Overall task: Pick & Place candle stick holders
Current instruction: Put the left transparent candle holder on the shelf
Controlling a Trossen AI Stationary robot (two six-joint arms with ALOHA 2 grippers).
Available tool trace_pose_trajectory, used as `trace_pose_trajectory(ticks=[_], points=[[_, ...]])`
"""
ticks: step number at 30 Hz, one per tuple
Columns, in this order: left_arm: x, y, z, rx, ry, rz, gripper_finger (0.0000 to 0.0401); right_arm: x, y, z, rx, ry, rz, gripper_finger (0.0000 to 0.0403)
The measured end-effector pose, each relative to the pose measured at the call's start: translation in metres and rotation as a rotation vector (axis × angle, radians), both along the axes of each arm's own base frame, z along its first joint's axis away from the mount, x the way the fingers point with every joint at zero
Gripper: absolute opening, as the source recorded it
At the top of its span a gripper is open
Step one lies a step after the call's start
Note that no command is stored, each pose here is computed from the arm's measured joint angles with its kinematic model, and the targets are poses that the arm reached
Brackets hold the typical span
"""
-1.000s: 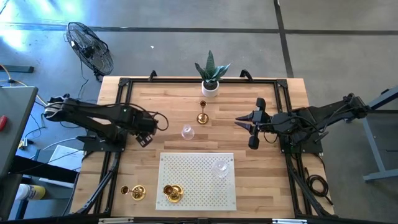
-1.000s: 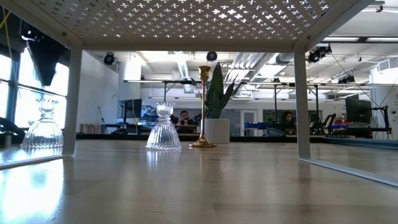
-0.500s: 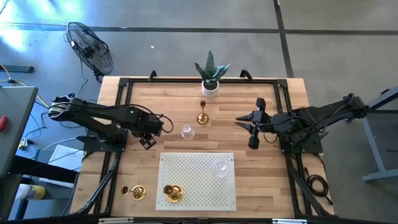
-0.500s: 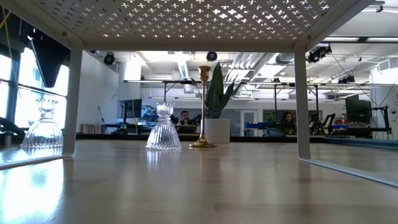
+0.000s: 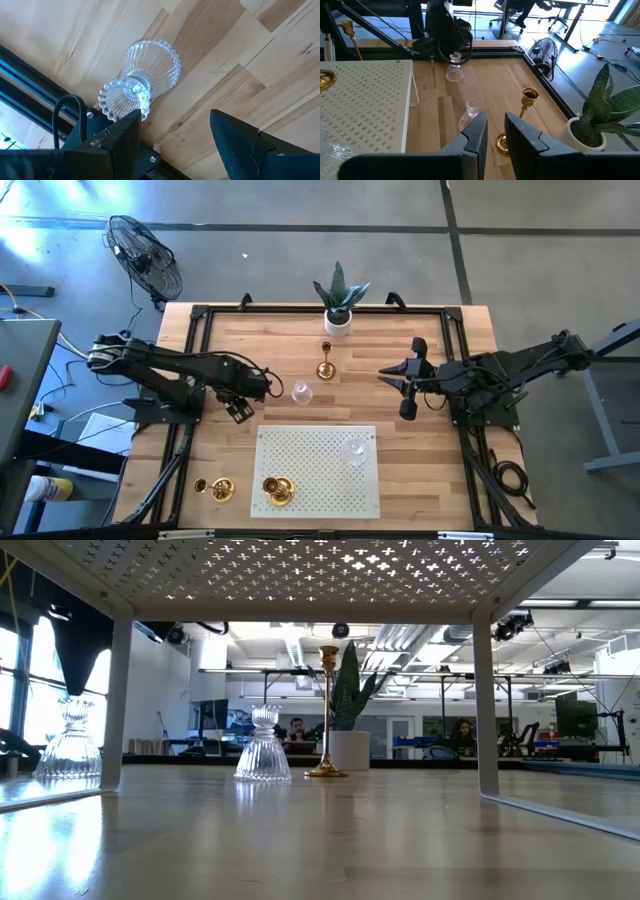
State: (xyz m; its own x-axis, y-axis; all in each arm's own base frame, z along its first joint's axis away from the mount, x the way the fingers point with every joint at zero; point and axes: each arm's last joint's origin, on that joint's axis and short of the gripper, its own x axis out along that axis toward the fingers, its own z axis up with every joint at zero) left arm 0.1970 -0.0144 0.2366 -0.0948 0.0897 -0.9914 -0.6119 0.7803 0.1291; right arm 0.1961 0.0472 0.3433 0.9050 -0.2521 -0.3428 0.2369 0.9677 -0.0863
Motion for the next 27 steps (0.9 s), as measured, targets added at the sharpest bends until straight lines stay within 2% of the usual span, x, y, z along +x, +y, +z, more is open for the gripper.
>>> trace_pose_trajectory(ticks=[14, 27], points=[[0.001, 0.001, -0.001, 0.022, -0.014, 0.006, 0.0229, 0.004, 0.001, -0.004, -0.005, 0.023, -0.002, 0.0056], [-0.006, 0.001, -0.023, 0.007, 0.026, -0.023, 0.0229, 0.016, 0.005, -0.012, -0.033, 0.059, 0.005, 0.0055]])
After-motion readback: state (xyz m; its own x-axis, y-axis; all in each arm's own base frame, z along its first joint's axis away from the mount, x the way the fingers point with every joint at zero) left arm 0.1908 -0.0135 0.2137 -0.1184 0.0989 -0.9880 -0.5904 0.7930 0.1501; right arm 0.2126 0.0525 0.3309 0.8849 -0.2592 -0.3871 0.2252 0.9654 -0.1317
